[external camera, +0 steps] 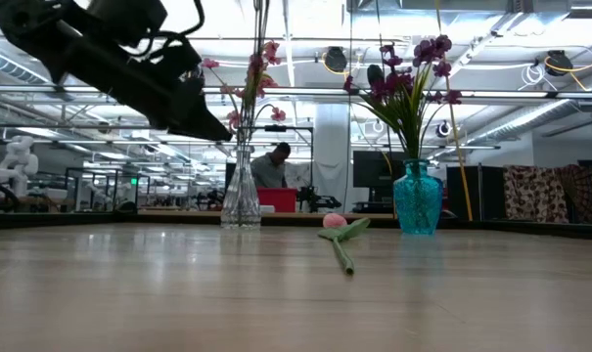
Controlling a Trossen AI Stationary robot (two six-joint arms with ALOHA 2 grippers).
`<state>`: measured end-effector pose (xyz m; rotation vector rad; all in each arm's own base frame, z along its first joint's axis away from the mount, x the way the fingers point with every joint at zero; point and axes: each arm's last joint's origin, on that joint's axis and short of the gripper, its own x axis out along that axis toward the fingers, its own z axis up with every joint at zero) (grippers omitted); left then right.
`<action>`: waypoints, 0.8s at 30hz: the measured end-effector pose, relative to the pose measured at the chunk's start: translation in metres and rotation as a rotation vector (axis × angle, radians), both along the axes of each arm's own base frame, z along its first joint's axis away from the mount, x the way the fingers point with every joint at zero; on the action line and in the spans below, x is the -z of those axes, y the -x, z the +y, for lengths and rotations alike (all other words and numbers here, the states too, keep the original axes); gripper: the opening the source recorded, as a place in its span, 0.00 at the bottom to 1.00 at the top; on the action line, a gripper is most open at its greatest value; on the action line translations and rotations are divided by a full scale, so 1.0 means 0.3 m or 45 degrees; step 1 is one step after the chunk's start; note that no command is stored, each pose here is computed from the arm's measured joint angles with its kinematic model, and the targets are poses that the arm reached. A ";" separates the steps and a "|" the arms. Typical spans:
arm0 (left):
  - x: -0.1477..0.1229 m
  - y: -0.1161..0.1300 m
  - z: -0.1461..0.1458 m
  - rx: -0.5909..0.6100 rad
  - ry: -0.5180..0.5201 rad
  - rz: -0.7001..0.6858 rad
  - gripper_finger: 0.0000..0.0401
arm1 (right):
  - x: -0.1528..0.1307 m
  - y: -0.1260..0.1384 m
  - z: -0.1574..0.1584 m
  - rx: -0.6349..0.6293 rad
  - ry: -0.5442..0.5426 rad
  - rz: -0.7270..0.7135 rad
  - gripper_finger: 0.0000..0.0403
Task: Sort flowers into vase by color
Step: Put the left pink flower into the transparent vase
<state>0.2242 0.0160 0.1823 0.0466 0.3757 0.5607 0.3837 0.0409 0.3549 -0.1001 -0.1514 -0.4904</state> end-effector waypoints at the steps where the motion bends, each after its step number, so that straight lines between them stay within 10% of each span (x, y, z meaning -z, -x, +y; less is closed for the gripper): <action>1: 0.000 0.001 0.013 -0.021 0.003 -0.001 0.50 | 0.003 -0.002 -0.012 0.012 0.002 0.012 0.00; 24: 0.092 0.092 0.187 0.104 -0.029 -0.127 0.51 | 0.076 -0.094 -0.172 -0.012 0.122 -0.185 0.00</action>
